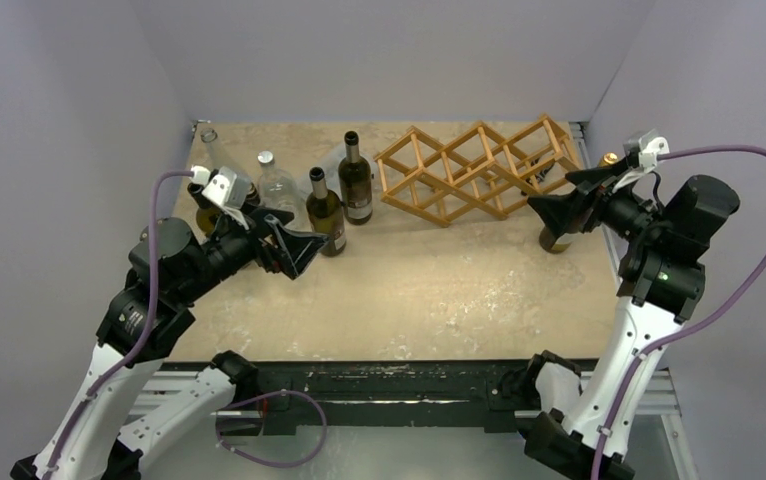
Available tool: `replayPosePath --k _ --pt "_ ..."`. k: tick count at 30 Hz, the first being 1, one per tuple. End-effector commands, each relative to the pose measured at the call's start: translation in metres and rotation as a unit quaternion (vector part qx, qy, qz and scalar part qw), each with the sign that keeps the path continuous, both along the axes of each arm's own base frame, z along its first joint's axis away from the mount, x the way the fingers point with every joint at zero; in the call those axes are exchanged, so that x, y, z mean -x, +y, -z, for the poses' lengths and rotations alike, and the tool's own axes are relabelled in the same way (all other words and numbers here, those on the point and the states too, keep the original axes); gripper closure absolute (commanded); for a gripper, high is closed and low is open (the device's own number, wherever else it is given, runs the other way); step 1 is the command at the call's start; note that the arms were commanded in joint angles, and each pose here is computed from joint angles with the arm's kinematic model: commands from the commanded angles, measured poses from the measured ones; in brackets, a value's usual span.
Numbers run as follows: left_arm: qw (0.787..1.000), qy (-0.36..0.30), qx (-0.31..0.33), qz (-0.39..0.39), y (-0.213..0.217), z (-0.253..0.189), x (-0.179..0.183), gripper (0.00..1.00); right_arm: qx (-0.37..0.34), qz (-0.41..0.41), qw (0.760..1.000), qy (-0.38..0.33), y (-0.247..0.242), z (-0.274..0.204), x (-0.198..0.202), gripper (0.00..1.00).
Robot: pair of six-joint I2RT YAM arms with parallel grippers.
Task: Take the wine bottle off the wine rack
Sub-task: Reset both arms
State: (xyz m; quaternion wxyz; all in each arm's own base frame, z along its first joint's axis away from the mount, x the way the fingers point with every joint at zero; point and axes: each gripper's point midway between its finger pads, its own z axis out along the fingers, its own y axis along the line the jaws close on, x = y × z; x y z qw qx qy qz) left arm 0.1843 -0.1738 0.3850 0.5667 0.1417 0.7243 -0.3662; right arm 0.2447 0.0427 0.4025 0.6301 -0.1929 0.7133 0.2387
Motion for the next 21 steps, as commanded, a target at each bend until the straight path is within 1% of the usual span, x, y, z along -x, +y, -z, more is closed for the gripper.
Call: replayPosePath --k 1,6,11,16,21 --pt "1.000 -0.003 0.014 -0.012 0.006 -0.007 0.004 0.00 -0.009 0.045 0.999 -0.005 -0.005 -0.007 0.001 0.01" --pt "1.000 0.004 0.007 -0.019 0.009 0.001 0.004 0.00 -0.011 0.055 0.998 -0.003 -0.007 -0.008 0.002 0.01" --pt "1.000 0.006 0.005 -0.024 0.013 0.007 0.006 0.00 -0.010 0.029 1.000 -0.008 0.001 -0.010 0.008 0.01" --pt "1.000 0.004 0.005 -0.026 0.015 0.008 0.009 0.00 0.003 0.024 1.000 -0.008 0.001 -0.010 0.009 0.01" --pt "1.000 0.005 0.005 -0.026 0.016 0.009 0.011 0.00 0.008 0.057 0.998 -0.012 -0.007 -0.008 0.006 0.01"
